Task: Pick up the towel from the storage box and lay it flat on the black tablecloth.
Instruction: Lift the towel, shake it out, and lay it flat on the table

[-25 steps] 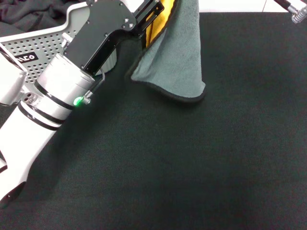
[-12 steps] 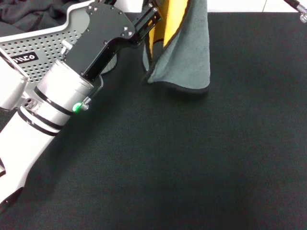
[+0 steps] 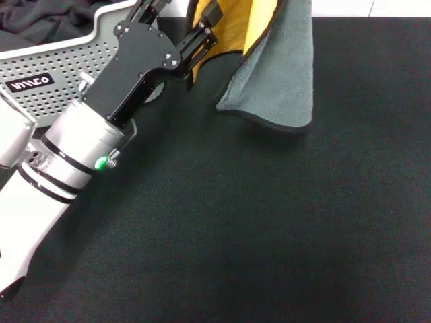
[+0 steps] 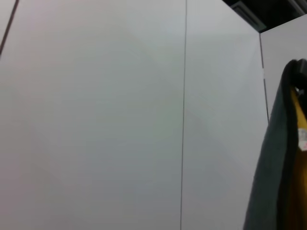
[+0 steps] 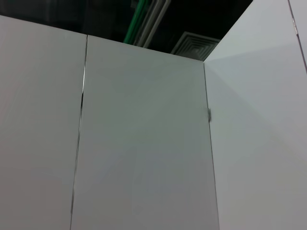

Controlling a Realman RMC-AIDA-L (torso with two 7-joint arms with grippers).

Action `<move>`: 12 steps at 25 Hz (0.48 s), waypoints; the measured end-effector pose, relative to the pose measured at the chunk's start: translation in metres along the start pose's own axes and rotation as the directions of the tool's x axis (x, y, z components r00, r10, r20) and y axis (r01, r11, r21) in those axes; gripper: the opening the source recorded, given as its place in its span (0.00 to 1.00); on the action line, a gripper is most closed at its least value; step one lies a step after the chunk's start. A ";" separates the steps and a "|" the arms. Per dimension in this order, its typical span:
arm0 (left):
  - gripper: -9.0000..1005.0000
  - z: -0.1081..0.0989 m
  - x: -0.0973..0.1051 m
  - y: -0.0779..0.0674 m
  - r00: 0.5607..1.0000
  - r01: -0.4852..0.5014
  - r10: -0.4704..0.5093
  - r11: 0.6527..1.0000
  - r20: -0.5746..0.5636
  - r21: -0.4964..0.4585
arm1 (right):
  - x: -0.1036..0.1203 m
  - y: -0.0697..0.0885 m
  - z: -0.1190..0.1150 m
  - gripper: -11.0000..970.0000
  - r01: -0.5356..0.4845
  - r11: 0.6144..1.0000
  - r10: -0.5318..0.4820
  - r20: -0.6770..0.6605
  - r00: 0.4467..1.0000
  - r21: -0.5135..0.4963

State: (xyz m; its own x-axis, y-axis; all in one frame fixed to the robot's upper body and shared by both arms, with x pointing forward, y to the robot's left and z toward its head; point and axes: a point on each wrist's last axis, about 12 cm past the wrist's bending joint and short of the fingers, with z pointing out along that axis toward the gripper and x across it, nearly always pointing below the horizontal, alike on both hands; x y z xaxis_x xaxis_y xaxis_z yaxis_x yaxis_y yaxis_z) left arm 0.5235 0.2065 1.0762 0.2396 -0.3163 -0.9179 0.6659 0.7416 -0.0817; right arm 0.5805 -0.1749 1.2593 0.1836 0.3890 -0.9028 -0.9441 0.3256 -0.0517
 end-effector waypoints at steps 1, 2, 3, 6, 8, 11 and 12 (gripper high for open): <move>0.77 -0.002 0.000 0.000 1.000 0.000 -0.001 1.000 -0.003 -0.004 | -0.001 -0.001 0.000 0.02 -0.003 1.000 0.003 0.000 1.000 0.002; 0.77 -0.004 0.001 0.000 1.000 0.002 -0.002 1.000 -0.005 -0.009 | -0.001 -0.001 -0.001 0.02 -0.006 1.000 0.006 0.000 1.000 0.004; 0.77 -0.006 0.001 0.000 1.000 0.003 -0.003 1.000 -0.008 -0.014 | -0.003 -0.002 -0.002 0.02 -0.011 1.000 0.011 0.002 1.000 0.009; 0.77 -0.010 0.003 0.001 1.000 0.007 -0.007 1.000 -0.018 -0.023 | -0.006 -0.005 -0.005 0.02 -0.022 1.000 0.022 0.008 1.000 0.012; 0.77 -0.013 0.004 0.001 1.000 0.007 -0.008 1.000 -0.029 -0.027 | -0.009 -0.006 -0.007 0.02 -0.025 1.000 0.025 0.014 1.000 0.011; 0.77 -0.017 0.007 -0.001 0.999 0.012 -0.013 1.000 -0.047 -0.020 | -0.011 -0.006 -0.008 0.02 -0.025 1.000 0.025 0.019 1.000 0.008; 0.77 -0.017 0.007 -0.002 0.999 0.014 -0.014 1.000 -0.052 -0.017 | -0.012 -0.006 -0.009 0.02 -0.026 1.000 0.026 0.022 0.999 0.006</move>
State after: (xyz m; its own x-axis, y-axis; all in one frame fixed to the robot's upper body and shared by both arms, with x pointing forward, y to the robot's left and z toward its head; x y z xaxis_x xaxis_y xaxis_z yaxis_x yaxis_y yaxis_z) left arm 0.5118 0.2131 1.0628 0.1929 -0.2957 -0.9356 0.6573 0.7469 -0.1006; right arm 0.5816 -0.1891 1.2662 0.1654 0.4162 -0.8941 -0.9467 0.3210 -0.0257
